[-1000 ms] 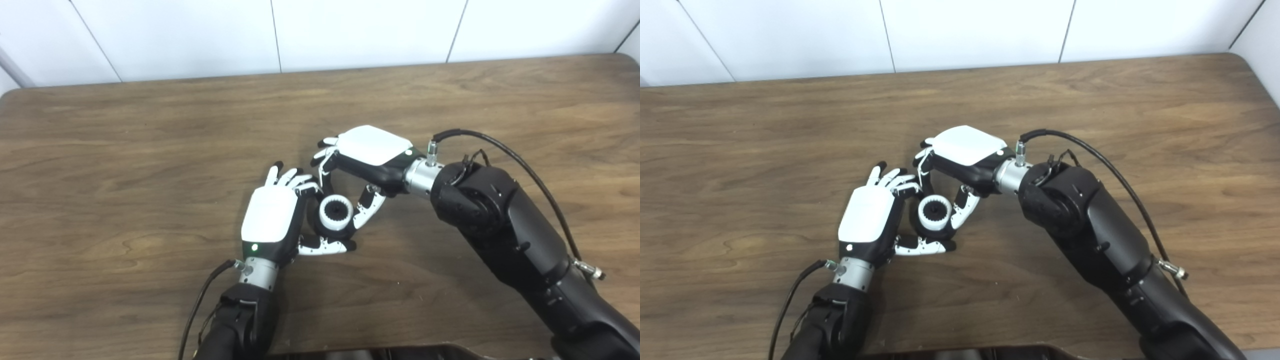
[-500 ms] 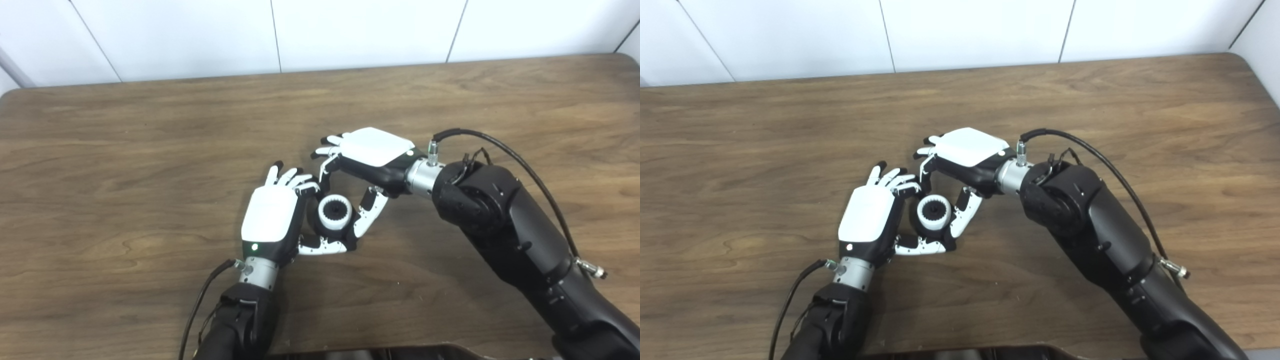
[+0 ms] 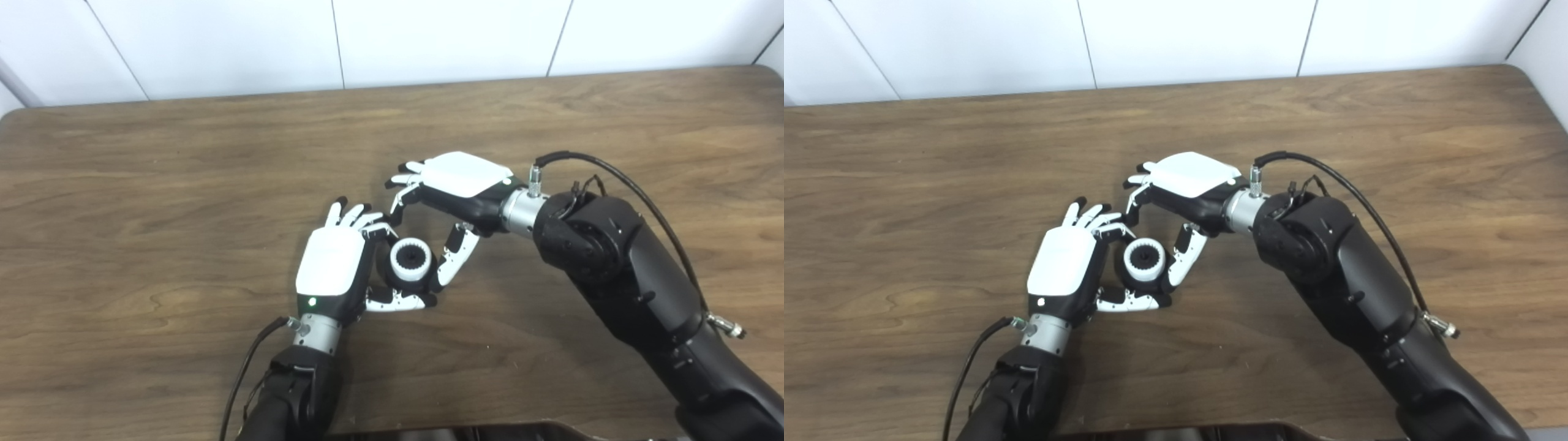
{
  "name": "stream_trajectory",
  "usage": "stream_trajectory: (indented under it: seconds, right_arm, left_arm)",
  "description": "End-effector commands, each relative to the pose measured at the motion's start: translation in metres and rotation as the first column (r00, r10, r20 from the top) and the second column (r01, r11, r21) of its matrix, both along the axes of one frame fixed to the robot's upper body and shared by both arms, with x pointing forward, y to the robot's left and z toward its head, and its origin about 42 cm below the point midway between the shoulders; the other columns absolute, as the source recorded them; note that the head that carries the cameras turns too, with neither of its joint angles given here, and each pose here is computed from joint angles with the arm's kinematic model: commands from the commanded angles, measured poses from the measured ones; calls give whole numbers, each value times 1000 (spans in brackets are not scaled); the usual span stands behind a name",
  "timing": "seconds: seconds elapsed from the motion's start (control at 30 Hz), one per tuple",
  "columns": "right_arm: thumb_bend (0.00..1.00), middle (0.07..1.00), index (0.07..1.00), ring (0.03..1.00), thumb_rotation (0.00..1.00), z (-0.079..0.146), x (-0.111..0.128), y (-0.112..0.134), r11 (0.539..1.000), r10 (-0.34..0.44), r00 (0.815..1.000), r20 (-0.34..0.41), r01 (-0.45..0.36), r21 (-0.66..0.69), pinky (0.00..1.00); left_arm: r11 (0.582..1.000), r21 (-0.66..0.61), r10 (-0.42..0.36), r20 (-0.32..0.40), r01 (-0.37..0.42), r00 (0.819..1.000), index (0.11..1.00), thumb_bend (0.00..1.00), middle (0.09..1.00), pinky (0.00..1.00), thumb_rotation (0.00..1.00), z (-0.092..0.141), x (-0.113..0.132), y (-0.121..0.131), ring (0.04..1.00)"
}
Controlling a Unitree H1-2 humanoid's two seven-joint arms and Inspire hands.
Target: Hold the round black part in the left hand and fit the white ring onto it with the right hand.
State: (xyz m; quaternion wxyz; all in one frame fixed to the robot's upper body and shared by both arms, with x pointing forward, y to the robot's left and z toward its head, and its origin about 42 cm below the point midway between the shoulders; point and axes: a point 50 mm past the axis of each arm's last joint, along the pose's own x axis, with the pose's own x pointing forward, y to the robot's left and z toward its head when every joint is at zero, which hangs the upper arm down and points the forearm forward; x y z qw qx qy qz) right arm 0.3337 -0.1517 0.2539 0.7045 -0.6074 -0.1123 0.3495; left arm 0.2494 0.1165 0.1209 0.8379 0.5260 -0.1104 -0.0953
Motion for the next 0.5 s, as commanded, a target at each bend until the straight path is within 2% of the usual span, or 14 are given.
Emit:
stream_trajectory:
  seconds: [0.0, 0.37, 0.47]
  right_arm:
    - [1000, 924, 686, 999, 275, 27, 6, -6, 1000, -5, 996, 94, 2, 27, 1000]
    - [1000, 912, 685, 992, 299, 50, 17, -38, 995, -97, 985, 142, 93, 37, 994]
    - [978, 912, 693, 984, 331, 53, 19, -47, 990, -133, 982, 134, 126, 59, 973]
  left_arm:
    - [999, 32, 1, -45, 0, 999, 483, 522, 791, 1000, 57, -9, 1, 2, 894]
    - [999, 50, 4, -49, -2, 999, 484, 523, 792, 1000, 56, -8, 2, 5, 897]
    - [999, 51, 2, -37, 0, 999, 483, 523, 784, 1000, 56, -9, 2, 6, 888]
